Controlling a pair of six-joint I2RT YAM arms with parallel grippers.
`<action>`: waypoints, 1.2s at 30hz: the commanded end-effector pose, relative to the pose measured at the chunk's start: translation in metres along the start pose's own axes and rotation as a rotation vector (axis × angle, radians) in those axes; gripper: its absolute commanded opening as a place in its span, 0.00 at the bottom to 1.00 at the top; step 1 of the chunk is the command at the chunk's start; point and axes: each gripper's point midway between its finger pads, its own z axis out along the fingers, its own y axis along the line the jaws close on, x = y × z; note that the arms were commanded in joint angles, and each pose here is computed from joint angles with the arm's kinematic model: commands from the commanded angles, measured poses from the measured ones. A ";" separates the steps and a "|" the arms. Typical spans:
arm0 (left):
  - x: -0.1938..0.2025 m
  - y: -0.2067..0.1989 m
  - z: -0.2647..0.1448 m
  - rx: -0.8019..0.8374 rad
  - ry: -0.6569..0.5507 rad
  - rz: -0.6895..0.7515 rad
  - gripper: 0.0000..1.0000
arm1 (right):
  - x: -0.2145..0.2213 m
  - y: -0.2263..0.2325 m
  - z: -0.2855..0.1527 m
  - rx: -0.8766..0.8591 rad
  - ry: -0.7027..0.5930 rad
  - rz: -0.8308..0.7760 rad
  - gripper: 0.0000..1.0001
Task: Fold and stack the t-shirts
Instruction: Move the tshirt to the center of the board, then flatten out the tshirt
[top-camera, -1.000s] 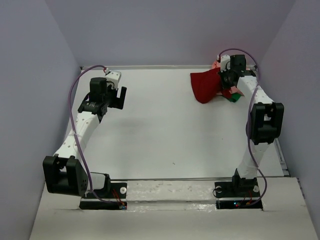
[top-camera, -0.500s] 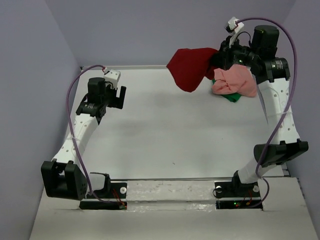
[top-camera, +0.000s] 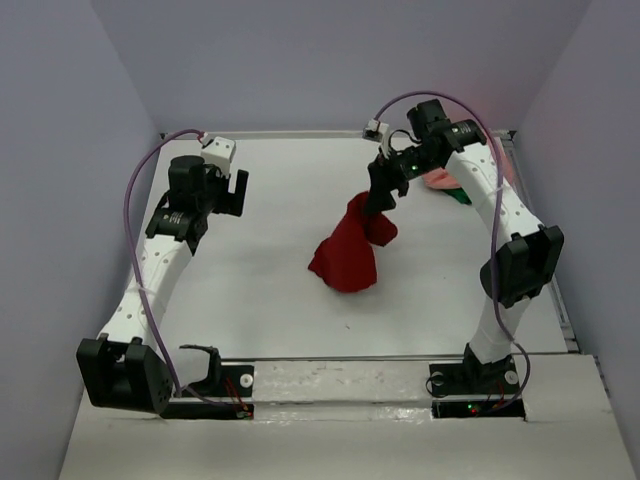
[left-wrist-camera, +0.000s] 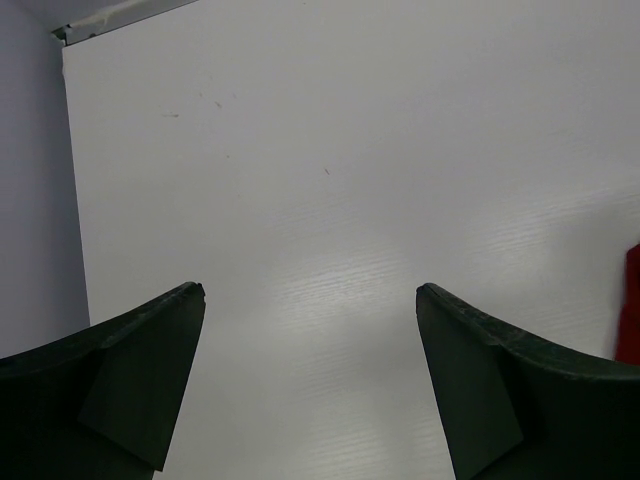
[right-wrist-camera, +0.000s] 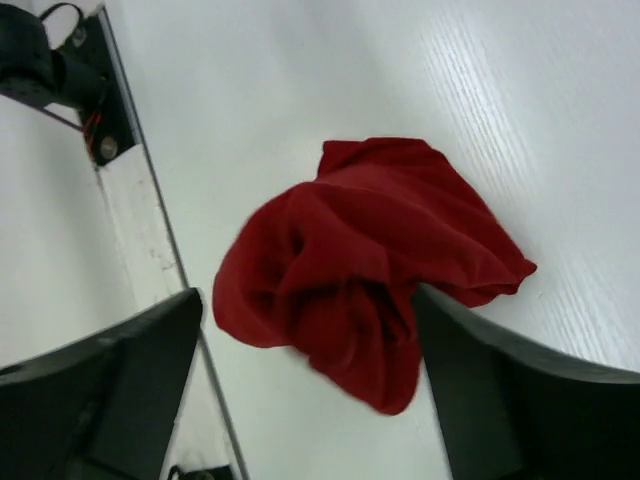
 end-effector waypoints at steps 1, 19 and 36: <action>-0.013 0.003 -0.011 -0.002 -0.055 0.012 0.99 | 0.072 0.026 -0.009 0.009 0.172 0.052 1.00; -0.021 -0.011 -0.010 0.087 -0.064 0.012 0.99 | 0.127 -0.016 -0.040 0.370 0.367 0.032 0.87; -0.010 -0.061 0.007 0.290 -0.021 0.020 0.95 | 0.140 -0.069 0.034 0.291 0.277 0.064 0.82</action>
